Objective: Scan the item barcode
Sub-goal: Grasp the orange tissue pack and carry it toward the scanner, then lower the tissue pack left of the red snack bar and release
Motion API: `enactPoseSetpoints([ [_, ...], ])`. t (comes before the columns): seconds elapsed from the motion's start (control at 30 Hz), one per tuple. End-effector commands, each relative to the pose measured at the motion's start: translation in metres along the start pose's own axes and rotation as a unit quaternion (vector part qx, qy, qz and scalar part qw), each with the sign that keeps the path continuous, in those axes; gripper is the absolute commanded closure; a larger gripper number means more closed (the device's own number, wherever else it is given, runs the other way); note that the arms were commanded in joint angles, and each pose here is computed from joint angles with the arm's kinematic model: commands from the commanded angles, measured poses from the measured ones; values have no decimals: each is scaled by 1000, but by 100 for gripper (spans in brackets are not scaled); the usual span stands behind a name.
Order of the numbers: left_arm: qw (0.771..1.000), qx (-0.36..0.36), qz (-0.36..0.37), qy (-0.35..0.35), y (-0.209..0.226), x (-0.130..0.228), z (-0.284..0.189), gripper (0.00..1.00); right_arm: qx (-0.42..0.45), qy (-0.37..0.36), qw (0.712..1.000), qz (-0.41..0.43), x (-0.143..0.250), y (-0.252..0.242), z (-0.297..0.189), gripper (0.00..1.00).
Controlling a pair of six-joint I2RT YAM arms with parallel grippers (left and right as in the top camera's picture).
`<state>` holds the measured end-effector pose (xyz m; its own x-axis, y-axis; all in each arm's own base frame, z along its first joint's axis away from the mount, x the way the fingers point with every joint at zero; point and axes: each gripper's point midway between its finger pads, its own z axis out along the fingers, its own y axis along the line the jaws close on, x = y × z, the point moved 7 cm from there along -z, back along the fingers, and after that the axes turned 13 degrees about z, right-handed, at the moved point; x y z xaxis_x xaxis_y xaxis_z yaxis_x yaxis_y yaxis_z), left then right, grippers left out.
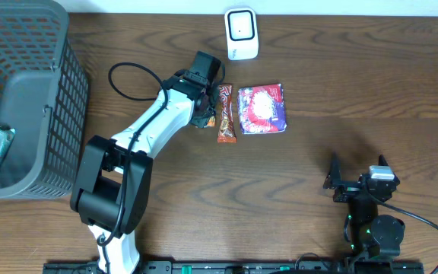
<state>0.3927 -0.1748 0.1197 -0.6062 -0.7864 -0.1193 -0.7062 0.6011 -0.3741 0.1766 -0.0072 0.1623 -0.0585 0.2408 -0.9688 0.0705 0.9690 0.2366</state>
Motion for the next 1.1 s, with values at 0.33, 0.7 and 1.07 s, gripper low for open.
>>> enactPoseSetpoints([
  [0.33,990,119,71,13,-40,-2,-8,88,-5,1,1000,5,1,2,0,1],
  [0.7,998,20,21,-60,-10,-15,-4,93,-5,1,1000,5,1,2,0,1],
  [1.07,999,1,7,-49,-3,-11,-4,92,-5,1,1000,5,1,2,0,1],
])
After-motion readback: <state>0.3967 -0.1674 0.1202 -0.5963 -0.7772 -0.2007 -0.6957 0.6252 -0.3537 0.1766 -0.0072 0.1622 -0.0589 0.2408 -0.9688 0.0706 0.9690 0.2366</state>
